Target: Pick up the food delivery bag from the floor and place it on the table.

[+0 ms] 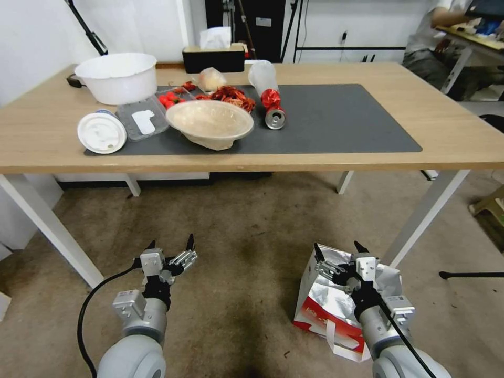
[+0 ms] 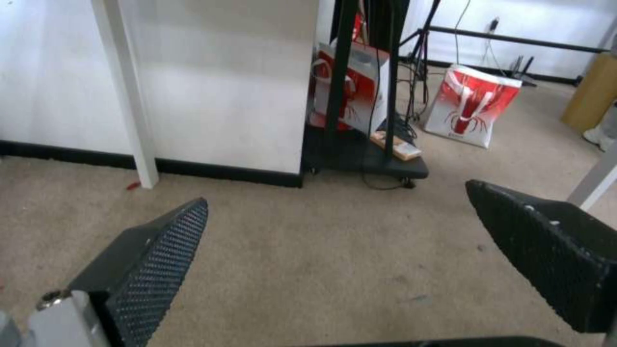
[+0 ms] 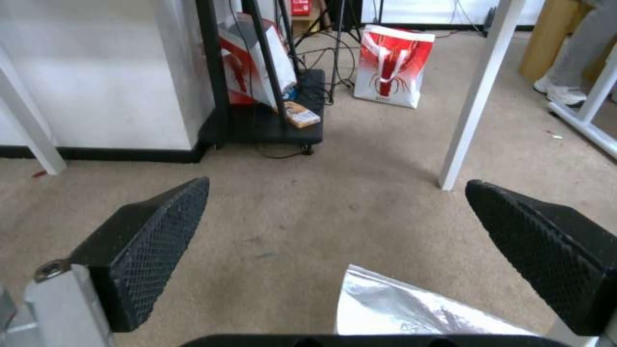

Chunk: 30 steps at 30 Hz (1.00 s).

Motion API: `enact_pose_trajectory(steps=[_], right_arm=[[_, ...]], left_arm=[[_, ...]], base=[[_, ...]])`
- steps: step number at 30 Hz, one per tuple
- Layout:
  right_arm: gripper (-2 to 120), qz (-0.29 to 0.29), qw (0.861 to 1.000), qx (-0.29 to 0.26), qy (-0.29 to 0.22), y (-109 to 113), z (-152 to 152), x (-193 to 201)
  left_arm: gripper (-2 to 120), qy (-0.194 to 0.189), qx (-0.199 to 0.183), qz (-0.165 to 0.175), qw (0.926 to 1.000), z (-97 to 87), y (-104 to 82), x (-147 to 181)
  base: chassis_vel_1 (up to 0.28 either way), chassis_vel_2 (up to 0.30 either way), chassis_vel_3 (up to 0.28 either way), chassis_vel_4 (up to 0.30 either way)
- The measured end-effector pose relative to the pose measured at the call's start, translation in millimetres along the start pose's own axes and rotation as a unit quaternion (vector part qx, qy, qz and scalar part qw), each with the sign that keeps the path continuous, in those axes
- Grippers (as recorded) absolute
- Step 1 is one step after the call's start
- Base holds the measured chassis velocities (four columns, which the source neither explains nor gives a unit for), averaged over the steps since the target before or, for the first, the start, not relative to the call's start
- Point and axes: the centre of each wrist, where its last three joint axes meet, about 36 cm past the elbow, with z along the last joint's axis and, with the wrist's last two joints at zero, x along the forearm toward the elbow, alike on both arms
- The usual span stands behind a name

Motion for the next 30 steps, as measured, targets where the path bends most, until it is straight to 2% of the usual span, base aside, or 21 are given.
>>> enact_pose_trajectory(steps=[30], right_arm=[[100,0.002,1.0,0.006,0.0,-6.3,-1.6,2.4]], left_arm=[[100,0.0,-0.001,0.004,1.0,5.4,-1.1,0.2]], base=[[0.0,0.0,0.0,0.0]])
